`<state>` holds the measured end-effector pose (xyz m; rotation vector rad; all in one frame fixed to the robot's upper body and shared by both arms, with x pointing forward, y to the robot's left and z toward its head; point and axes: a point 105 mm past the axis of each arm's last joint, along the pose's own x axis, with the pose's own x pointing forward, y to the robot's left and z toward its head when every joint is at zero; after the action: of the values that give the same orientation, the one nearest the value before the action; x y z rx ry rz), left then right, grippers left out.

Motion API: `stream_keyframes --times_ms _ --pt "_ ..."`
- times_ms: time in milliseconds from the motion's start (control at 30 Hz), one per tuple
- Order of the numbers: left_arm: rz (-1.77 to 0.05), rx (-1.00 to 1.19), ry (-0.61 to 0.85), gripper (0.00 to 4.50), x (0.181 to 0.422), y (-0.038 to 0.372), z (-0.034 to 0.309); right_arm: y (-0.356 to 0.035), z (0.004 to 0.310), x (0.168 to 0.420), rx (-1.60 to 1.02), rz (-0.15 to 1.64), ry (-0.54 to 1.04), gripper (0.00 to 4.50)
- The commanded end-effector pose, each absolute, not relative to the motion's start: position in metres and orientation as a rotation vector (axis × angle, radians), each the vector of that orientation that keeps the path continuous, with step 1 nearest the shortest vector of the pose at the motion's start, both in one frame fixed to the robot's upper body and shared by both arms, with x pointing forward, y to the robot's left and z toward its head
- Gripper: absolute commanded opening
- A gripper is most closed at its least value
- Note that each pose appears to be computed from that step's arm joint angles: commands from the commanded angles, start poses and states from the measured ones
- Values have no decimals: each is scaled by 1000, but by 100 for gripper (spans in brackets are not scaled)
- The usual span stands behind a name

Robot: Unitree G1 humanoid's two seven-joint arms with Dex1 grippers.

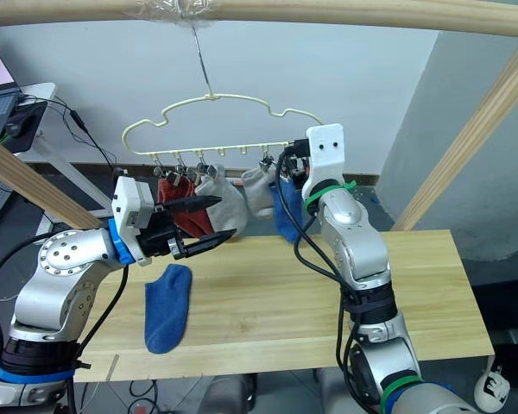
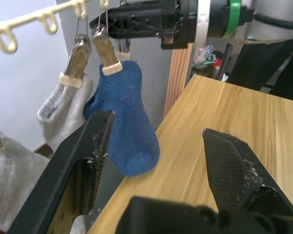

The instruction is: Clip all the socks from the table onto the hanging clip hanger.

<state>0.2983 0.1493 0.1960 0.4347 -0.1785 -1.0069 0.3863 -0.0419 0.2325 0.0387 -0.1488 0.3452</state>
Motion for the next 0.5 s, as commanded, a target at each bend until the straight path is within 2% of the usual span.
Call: stream_keyframes --times_ms 33,500 --pt "-1009 455 -215 328 295 148 204 -37 248 383 69 363 -195 255" --pt "-1014 457 -215 328 294 141 210 -39 248 382 96 311 -176 255"
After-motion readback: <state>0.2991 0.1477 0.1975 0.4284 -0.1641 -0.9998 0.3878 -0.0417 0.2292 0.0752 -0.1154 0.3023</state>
